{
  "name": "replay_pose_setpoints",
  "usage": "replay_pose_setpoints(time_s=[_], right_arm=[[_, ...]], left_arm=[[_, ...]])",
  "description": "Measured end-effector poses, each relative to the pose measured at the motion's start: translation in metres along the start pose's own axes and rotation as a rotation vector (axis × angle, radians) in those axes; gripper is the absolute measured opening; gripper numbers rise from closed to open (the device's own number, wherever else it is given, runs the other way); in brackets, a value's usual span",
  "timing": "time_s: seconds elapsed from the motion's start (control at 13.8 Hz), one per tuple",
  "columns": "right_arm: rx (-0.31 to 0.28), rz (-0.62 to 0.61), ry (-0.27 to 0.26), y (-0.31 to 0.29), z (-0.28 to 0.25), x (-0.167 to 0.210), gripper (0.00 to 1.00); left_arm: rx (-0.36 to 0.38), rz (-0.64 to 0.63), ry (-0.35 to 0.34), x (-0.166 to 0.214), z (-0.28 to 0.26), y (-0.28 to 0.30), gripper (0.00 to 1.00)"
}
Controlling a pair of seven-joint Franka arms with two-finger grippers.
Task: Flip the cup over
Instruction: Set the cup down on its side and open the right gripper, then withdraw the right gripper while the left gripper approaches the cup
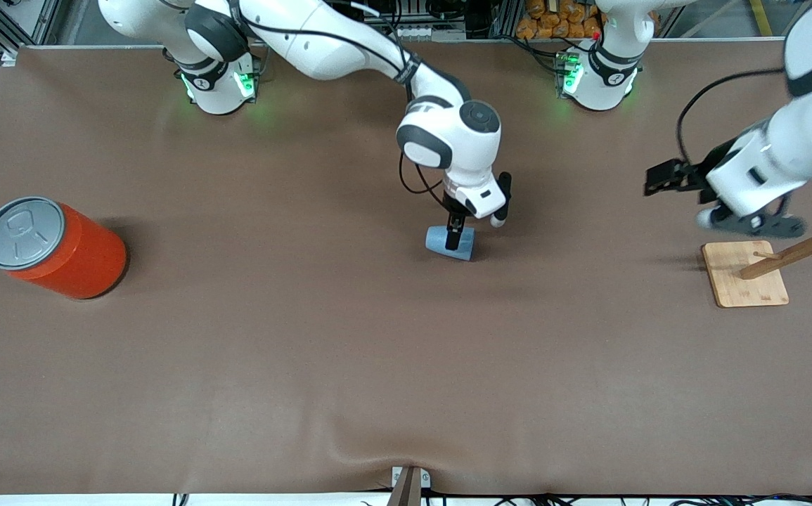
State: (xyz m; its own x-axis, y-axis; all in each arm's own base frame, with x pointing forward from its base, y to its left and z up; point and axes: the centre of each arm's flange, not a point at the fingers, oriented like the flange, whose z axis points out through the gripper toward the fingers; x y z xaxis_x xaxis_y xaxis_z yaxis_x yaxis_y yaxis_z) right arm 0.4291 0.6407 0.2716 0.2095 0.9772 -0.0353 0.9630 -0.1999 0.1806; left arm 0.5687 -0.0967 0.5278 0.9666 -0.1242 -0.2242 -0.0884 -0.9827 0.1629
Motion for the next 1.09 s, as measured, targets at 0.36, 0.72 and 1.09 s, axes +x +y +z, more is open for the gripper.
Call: replay_pose_setpoints(time_s=[0.36,0.72,1.09], right_arm=[[0.124,0.160,-0.035,0.068,-0.086,-0.048,1.00],[0.235,0.473,-0.052,0.242,-0.103,-0.188,1.00],[0.267,0.701,-0.059,0.341,-0.141,-0.333,1.00]], left_arm=[[-0.224,0.000,-0.081,0.038,0.093,-0.007,1.00],[-0.338,-0.003,-0.164,0.053,0.149,0.002,1.00],[-0.504,0.037,-0.165,0.070,0.208,0.001,1.00]])
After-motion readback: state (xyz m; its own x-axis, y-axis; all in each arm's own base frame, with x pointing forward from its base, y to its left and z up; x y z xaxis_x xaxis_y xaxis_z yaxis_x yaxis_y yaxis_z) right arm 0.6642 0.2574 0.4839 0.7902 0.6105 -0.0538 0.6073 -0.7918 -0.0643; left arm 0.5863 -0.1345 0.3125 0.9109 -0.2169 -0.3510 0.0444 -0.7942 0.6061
